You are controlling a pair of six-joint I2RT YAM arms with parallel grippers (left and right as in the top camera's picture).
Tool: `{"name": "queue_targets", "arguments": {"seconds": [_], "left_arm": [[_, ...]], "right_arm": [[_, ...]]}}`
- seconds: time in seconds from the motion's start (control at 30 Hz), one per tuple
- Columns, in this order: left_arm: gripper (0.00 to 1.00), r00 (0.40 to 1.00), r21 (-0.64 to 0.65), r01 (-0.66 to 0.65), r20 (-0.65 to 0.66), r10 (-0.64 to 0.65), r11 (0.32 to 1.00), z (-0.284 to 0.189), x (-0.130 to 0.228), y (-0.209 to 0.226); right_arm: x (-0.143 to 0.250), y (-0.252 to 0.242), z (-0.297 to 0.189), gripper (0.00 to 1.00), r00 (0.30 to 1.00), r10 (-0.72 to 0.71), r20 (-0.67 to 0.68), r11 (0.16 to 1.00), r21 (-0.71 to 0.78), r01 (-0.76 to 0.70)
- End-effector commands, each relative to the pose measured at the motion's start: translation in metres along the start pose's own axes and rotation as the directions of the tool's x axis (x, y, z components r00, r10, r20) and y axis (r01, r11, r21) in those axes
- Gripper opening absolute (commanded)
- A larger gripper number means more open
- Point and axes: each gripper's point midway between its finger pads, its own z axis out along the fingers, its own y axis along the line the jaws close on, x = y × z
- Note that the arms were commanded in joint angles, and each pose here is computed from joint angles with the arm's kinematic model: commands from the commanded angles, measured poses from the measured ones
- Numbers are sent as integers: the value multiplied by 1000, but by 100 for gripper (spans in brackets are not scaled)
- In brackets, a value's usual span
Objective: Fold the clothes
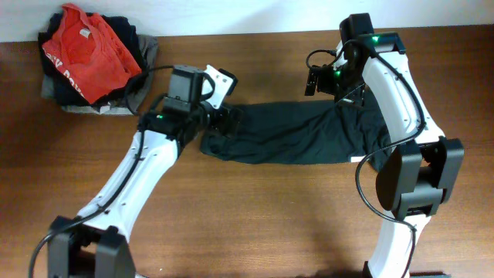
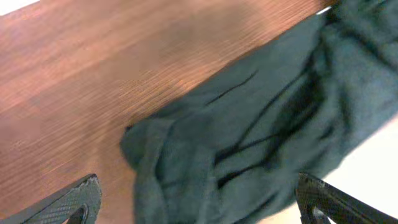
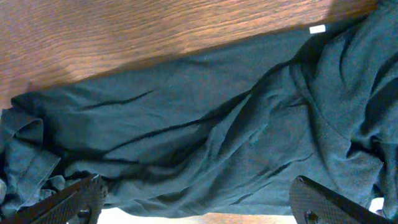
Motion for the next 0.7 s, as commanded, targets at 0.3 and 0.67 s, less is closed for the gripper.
{"name": "queue_targets", "arguments": {"seconds": [0.3,0.67], "left_arm": [[99,980,-152,96,-159,-121,984,45,45,28],[99,947,-93,7,-319,-37,996,77,88,-3]], "right_arm": [[0,-6,9,98,1000,-14,-7,999,37,14],[0,-6,9,99,1000,-14,-7,999,37,14]]}}
